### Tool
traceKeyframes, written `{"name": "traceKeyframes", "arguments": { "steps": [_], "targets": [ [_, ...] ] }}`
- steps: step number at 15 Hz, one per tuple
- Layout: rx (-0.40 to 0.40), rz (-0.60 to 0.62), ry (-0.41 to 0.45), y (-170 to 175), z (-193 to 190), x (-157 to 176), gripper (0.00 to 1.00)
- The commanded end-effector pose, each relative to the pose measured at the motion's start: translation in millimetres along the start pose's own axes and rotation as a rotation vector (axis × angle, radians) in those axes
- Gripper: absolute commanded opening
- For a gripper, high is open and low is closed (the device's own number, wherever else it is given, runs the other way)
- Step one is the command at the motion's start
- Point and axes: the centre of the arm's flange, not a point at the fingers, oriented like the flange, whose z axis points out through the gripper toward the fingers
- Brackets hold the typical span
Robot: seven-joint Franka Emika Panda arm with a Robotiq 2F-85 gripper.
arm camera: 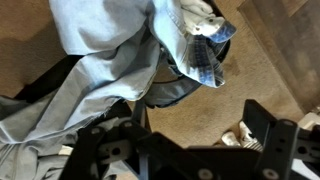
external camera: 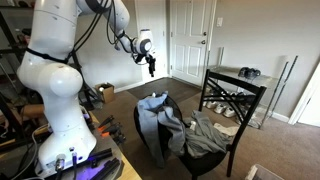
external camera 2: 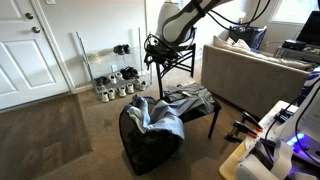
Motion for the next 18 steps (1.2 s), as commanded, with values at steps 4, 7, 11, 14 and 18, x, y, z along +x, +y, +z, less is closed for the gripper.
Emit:
{"name": "traceKeyframes", "arguments": {
  "steps": [4,7,11,14,18],
  "targets": [
    [-0.108,0.205,-0.036,25,107,28,1.0],
    [-0.161,0.284,-0.058,40,140,30,1.0],
    [-0.216,0.458,-0.117,66,172,33,1.0],
    [-0.201,0.61,-0.129,85,186,47,1.0],
    [-0.156,0.782,-0.116,114,197,93,1.0]
  ]
}}
